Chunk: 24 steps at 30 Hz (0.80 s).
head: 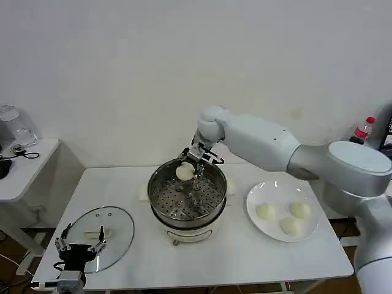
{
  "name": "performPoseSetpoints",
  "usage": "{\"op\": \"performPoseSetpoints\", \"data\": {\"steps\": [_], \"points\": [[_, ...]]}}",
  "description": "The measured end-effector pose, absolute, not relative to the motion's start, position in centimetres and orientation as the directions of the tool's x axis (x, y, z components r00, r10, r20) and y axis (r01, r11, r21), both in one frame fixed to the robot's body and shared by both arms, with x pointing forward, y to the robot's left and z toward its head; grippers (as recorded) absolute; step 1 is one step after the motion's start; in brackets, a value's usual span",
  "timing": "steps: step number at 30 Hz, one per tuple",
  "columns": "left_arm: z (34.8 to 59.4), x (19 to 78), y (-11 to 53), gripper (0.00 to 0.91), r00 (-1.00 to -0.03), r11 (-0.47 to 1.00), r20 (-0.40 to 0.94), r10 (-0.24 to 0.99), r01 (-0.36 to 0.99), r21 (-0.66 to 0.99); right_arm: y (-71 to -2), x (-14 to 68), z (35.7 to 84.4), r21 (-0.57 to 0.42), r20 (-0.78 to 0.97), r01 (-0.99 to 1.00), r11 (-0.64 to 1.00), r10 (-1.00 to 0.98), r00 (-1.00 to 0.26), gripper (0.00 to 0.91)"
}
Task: Take steamed baozi put them in steamer then cover it.
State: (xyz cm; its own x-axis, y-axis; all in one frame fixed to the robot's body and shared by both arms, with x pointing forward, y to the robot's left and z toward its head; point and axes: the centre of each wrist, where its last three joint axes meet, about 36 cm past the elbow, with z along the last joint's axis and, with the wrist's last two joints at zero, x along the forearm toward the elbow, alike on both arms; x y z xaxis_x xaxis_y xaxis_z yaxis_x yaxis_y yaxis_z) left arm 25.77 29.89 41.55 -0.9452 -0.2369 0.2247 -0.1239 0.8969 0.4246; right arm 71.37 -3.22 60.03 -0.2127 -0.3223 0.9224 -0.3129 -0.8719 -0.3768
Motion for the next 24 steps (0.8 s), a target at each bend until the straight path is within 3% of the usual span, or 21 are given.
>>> {"op": "performPoseSetpoints", "data": {"steps": [10,13,14,15,24], "points": [[41.4,25.8,29.9,0.907,-0.944,0.898,0.225,-0.240,-0.128,0.422,-2.6,71.9,58.4,-0.343,0.934,-0.268,-0.901,-0.295,-0.201,0.665],[41.5,25.8,29.9,0.907,-0.944,0.898,0.225,-0.241,-0.129,0.421,-2.7,72.0,58.1,-0.333,0.937,-0.259,-0.907,-0.287,-0.200,0.725],[41.5,25.8,29.9,0.907,-0.945,0.898,0.223,-0.241,-0.129,0.421,-2.8,72.1,58.0,-0.330,0.938,-0.256,-0.909,-0.283,-0.201,0.856],[41.5,25.8,29.9,0.907,-0.945,0.898,0.223,-0.241,-0.130,0.420,-2.8,72.1,57.9,-0.327,0.938,-0.254,-0.910,-0.281,-0.202,0.907],[41.8,25.9,29.8,0.907,-0.947,0.898,0.217,-0.238,-0.130,0.420,-3.5,72.4,59.7,-0.352,0.928,-0.244,-0.904,-0.303,-0.215,0.907]]}}
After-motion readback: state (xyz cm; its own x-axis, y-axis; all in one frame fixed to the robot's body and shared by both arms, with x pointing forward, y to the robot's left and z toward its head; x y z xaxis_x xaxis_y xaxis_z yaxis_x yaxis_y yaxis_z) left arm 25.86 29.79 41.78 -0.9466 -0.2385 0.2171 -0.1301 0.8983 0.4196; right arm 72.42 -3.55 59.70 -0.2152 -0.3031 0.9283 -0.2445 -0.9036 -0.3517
